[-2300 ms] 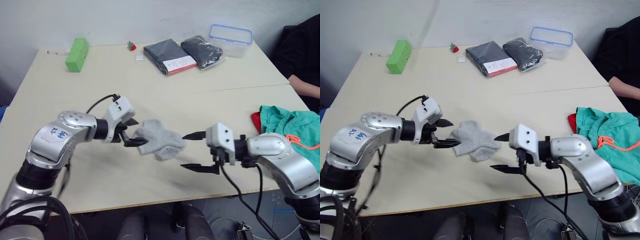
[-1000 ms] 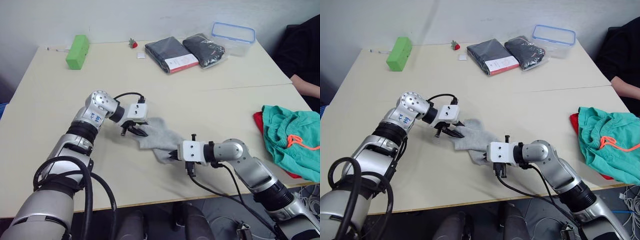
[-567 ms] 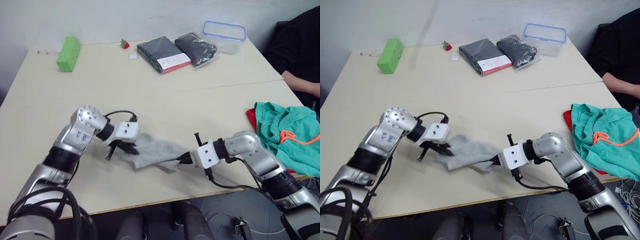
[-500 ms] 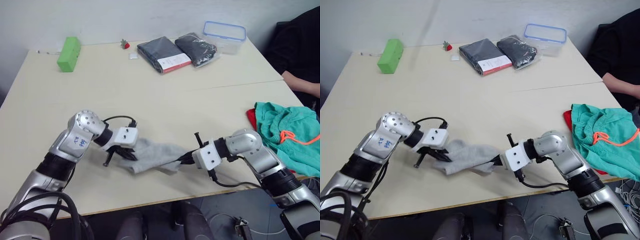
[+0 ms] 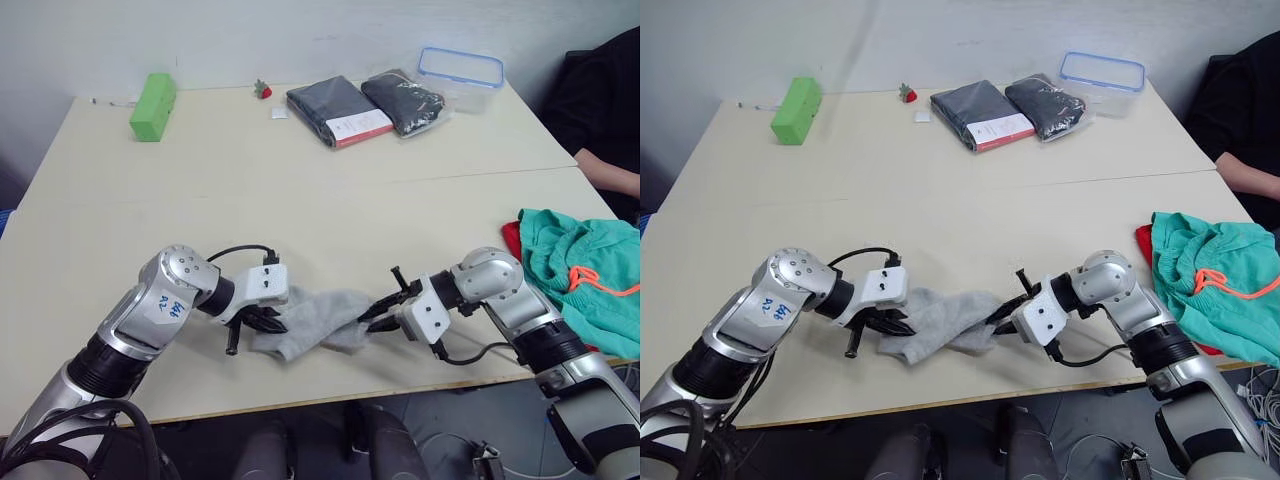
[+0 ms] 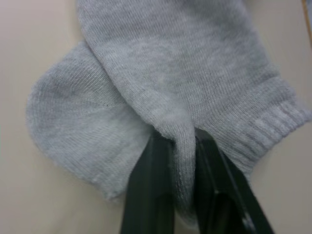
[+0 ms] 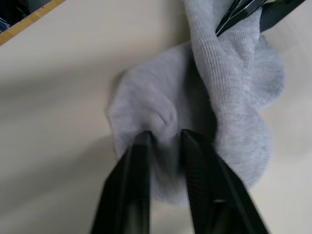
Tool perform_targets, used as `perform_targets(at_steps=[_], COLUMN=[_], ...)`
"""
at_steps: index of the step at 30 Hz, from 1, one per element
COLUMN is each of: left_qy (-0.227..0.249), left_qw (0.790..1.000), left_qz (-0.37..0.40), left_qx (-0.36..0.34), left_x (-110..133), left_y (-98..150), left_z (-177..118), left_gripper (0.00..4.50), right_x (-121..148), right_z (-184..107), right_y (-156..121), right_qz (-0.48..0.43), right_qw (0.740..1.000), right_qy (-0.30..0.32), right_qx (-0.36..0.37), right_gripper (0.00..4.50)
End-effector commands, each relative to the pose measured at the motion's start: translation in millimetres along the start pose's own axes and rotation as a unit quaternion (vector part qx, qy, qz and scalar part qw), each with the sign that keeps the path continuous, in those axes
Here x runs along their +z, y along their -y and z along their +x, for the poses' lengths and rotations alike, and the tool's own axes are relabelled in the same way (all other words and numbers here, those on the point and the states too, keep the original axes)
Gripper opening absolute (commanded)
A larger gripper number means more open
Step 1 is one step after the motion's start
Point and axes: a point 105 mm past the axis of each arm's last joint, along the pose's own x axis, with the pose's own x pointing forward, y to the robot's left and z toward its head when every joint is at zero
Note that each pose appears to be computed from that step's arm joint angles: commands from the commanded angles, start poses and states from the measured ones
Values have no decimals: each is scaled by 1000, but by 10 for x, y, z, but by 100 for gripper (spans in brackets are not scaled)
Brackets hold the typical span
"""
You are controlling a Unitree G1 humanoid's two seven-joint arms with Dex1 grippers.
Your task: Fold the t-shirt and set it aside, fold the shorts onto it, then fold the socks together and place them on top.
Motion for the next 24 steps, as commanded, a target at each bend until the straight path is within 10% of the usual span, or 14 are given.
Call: perform_targets(at_steps=[1, 7, 13, 24], left_qy=[6, 45, 84, 89], left_qw=[1000, 995, 980, 972], left_qz=[-6, -87, -182, -218], left_qx=[7, 19, 20, 12], left_x=[25, 48, 27, -13], left_y=[60, 115, 138, 153], left_z=[-173, -382, -350, -114], left_gripper=[175, 363, 363, 322], right_x=[130, 275, 185, -68], right_z=[-180, -454, -552, -195], right_y=[94, 115, 281, 410], right_qz=[-2, 104, 317, 392], right_qw=[999, 990, 934, 907], right_qy=[0, 4, 13, -16], right_qx=[-41, -92, -165, -151], right_gripper=[246, 450, 450, 432])
